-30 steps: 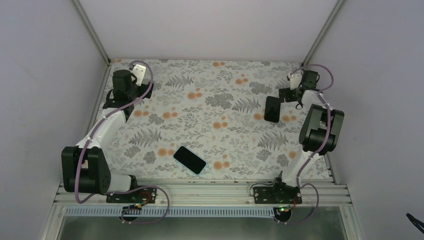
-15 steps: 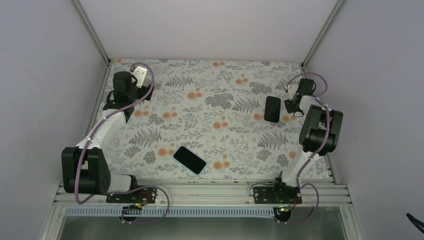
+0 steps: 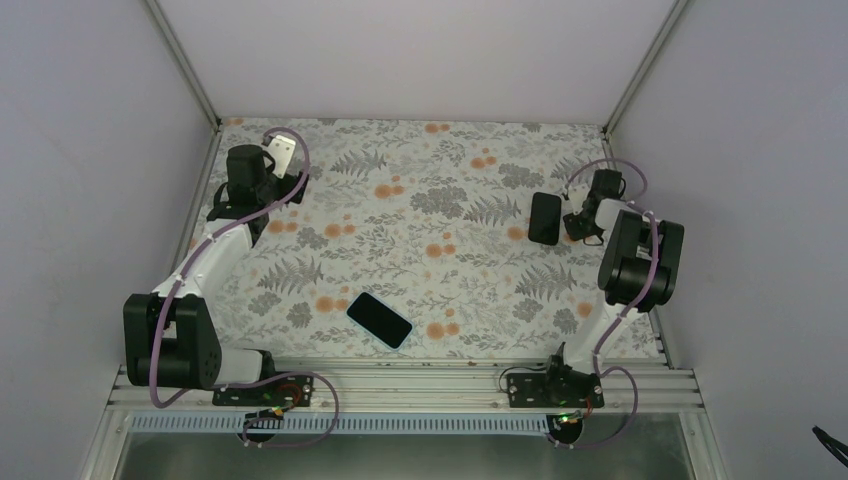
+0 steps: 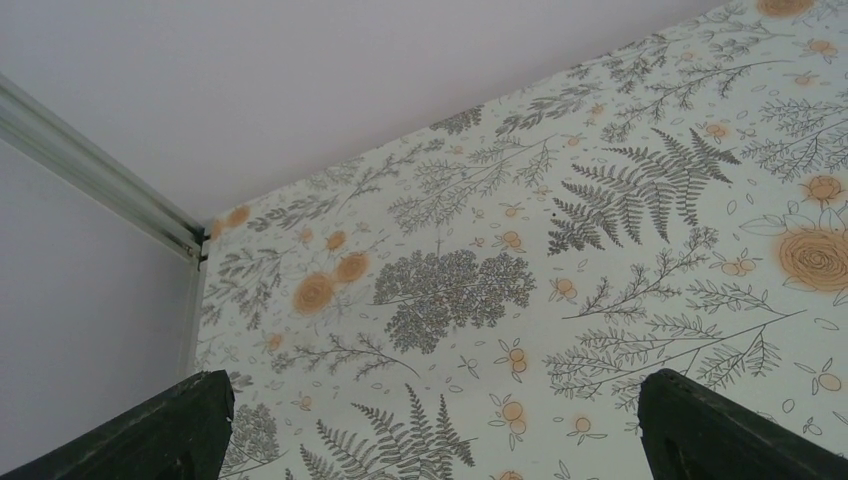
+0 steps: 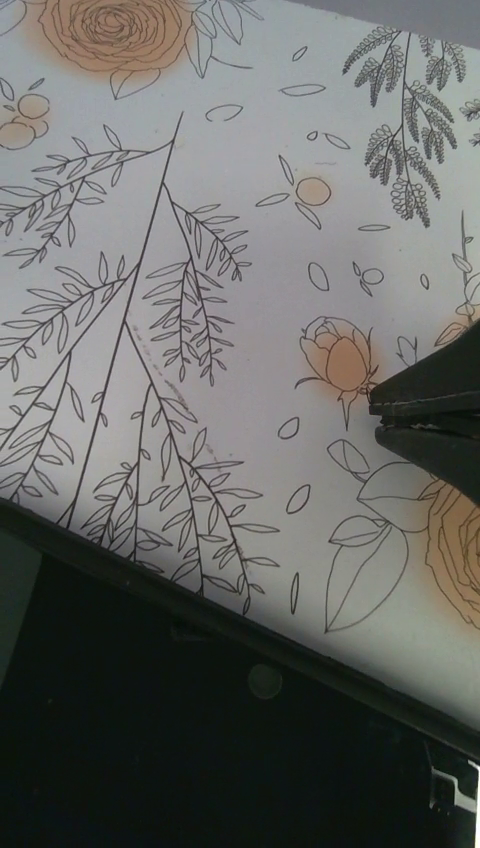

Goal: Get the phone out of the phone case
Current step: Adjust the phone at the center of the board.

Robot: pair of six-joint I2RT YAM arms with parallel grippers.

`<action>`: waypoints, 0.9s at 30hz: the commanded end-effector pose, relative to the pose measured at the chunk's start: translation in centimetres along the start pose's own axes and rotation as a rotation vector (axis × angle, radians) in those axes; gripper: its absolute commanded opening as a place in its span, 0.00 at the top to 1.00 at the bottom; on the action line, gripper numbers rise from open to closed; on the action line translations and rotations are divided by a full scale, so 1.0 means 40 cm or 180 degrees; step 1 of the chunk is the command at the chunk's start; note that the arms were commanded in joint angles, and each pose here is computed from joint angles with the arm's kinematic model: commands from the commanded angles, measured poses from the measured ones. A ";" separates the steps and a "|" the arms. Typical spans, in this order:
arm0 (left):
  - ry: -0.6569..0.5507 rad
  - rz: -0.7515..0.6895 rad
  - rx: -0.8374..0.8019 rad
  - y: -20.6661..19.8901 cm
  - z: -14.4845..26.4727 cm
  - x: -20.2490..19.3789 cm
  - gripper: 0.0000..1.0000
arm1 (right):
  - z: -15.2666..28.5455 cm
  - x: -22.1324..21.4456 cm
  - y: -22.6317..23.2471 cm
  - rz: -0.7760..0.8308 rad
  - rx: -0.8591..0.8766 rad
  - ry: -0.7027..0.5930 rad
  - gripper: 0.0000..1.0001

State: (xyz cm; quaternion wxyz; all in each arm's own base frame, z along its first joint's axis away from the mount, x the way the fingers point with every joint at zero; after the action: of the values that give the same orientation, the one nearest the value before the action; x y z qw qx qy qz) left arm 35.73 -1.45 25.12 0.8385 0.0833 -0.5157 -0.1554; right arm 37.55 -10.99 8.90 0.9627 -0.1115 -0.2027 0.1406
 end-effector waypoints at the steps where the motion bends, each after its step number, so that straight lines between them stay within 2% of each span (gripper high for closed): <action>1: -0.0016 -0.0052 -0.0044 -0.001 0.003 -0.007 0.00 | -0.020 -0.043 0.066 0.0103 0.0363 0.0149 0.96; 12: 0.0009 -0.0113 -0.0145 -0.010 -0.003 -0.018 0.00 | 0.027 -0.057 0.238 0.0468 0.0901 0.0280 0.96; 19: 0.0022 -0.0134 -0.0180 -0.016 -0.008 -0.025 0.00 | 0.031 0.029 0.344 0.0640 0.1296 0.0237 0.96; 23: 0.0034 -0.0136 -0.0170 -0.015 -0.010 -0.025 0.00 | 0.017 0.056 0.417 0.0930 0.1550 0.0281 0.96; 27: 0.0016 -0.0148 -0.0150 -0.014 -0.009 -0.028 0.00 | 0.027 0.100 0.447 0.1048 0.1880 0.0150 0.96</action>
State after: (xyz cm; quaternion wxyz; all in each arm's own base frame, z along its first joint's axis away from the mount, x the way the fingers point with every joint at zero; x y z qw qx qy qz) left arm 35.55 -1.80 24.16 0.8392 0.0757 -0.5061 -0.1841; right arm 38.52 5.08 8.94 0.9271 0.0480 -0.1845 0.3226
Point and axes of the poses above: each gripper's point midway between its finger pads, its own z axis back along the fingers, its own y axis along the line the jaws close on, x = y × z, the point moved 8 cm from there along z, back along the fingers
